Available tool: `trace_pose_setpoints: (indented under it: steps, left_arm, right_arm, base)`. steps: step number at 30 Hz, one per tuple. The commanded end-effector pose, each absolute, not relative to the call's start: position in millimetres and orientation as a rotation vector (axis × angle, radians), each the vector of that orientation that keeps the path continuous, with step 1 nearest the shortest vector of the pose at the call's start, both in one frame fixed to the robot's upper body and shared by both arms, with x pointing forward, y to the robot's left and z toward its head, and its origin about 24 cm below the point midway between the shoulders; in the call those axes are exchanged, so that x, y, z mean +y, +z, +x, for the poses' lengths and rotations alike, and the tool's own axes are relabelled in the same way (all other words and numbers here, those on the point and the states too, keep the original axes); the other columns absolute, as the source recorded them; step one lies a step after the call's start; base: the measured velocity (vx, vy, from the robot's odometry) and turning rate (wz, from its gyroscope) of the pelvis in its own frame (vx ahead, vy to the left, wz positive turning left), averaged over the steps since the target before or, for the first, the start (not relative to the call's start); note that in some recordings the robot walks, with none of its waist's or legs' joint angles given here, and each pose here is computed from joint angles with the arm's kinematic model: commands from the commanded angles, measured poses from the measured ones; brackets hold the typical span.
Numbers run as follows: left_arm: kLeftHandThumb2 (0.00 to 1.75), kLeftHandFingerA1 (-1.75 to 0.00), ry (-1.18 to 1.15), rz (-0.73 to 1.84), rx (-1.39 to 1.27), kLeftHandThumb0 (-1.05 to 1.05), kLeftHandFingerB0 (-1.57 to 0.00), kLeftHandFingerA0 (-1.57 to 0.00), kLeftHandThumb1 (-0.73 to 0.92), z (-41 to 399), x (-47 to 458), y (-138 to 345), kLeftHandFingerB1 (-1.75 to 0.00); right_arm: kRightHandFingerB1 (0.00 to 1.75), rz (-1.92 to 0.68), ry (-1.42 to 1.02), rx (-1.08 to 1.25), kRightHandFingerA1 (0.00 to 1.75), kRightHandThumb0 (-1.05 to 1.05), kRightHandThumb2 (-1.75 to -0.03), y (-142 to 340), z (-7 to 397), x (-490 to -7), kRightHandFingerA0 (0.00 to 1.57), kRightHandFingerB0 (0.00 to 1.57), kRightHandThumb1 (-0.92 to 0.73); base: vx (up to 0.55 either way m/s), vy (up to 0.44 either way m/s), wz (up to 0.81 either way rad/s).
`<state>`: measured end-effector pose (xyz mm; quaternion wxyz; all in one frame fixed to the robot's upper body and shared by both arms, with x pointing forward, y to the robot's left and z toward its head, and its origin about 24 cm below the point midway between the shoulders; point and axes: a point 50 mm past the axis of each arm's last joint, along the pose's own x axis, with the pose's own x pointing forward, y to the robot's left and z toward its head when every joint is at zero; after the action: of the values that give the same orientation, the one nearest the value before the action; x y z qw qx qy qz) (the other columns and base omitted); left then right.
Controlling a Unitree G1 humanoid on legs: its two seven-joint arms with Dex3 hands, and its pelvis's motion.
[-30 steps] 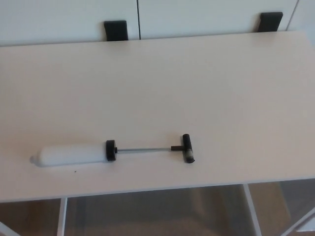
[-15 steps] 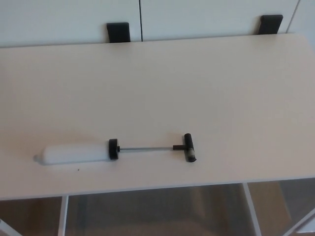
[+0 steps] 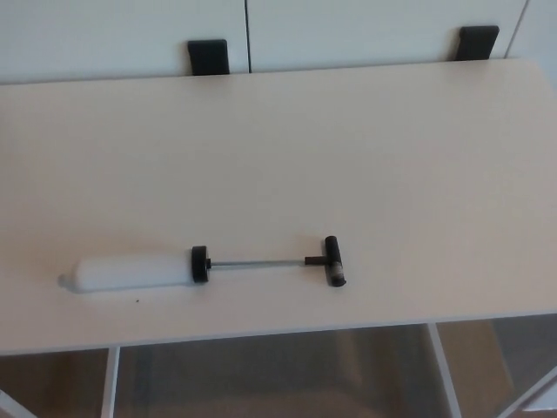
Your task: The robot walks towards a desk on which an air pump is kept in the middle. It lifts it up and holds it with its left hand and uses its right hand to compress it by pushing its handle inwards.
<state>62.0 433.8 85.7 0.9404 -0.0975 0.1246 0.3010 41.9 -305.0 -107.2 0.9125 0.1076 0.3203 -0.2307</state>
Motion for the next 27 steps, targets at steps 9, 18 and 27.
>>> trace_pose_setpoints:
  steps: [9,18,27]
  left_arm:
    - [0.88,-0.49,-0.273,0.99,-0.189,-0.24,0.0,-0.01,0.37,265,229,223,-0.46]
    - [0.63,-0.3,-0.479,1.3,-0.055,-0.44,-0.08,-0.08,0.37,298,170,160,-0.3]
    - [0.7,-0.35,-0.577,1.442,0.047,-0.44,-0.03,-0.02,0.3,305,156,119,-0.35]
  right_arm:
    - [0.42,0.149,-0.433,0.606,0.54,-0.26,-0.58,-96,63,-315,0.74,0.49,-0.63]
    - [0.42,0.136,-0.432,0.602,0.54,-0.27,-0.58,-95,68,-317,0.76,0.49,-0.63]
    - [0.42,0.137,-0.419,0.609,0.54,-0.26,-0.58,-96,69,-316,0.73,0.49,-0.62]
  base:
    - [0.0,0.0,0.01]
    - [0.0,0.0,0.0]
    - [0.0,0.0,0.0]
